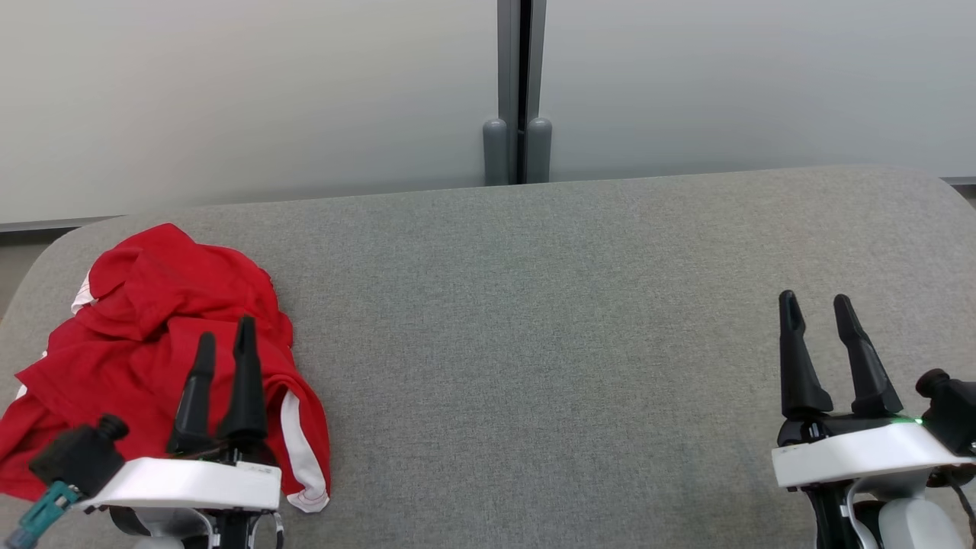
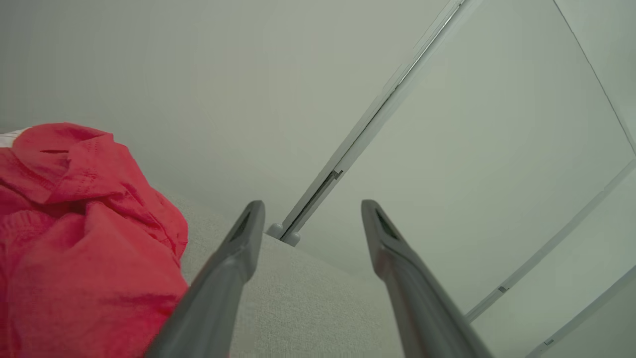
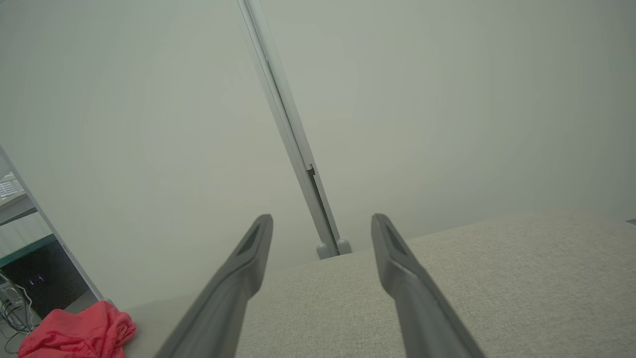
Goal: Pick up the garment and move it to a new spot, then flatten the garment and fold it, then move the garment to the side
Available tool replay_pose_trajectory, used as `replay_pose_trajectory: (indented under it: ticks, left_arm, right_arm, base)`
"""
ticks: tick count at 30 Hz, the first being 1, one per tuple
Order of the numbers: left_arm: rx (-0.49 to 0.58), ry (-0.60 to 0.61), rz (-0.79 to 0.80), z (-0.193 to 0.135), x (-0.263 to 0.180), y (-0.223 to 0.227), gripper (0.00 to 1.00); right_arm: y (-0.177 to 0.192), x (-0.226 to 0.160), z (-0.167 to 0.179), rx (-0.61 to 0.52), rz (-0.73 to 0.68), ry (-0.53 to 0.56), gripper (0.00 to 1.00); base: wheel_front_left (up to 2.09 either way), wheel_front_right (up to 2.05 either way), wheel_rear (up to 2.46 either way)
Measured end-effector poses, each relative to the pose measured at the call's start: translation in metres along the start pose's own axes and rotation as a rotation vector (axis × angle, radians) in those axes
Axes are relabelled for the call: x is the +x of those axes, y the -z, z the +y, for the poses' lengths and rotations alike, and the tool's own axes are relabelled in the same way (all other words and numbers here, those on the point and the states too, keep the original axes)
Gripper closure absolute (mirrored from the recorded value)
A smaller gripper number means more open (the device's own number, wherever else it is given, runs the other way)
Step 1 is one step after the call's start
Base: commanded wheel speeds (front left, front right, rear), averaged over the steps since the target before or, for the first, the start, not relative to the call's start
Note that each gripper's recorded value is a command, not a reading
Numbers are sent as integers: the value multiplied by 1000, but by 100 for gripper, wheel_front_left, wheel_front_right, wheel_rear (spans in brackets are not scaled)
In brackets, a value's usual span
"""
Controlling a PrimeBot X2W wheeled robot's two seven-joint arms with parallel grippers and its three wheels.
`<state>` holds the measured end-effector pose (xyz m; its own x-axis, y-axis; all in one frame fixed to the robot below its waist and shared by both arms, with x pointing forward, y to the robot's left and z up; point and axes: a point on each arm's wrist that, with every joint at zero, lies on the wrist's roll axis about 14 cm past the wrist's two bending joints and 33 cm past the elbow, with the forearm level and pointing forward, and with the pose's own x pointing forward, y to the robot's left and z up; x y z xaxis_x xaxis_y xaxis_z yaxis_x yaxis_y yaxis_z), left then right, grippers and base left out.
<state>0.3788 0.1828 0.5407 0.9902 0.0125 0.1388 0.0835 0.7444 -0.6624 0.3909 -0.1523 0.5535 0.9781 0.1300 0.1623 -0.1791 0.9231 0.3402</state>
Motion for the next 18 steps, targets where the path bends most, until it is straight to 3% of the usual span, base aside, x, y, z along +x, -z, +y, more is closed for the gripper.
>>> replay_pose_trajectory:
  ticks: [18]
  left_arm:
    - [358,11,101,-1,-7,35,0]
  right_arm:
    - [24,-4,2,-195,60,-19,0]
  base:
    - [0,0,0]
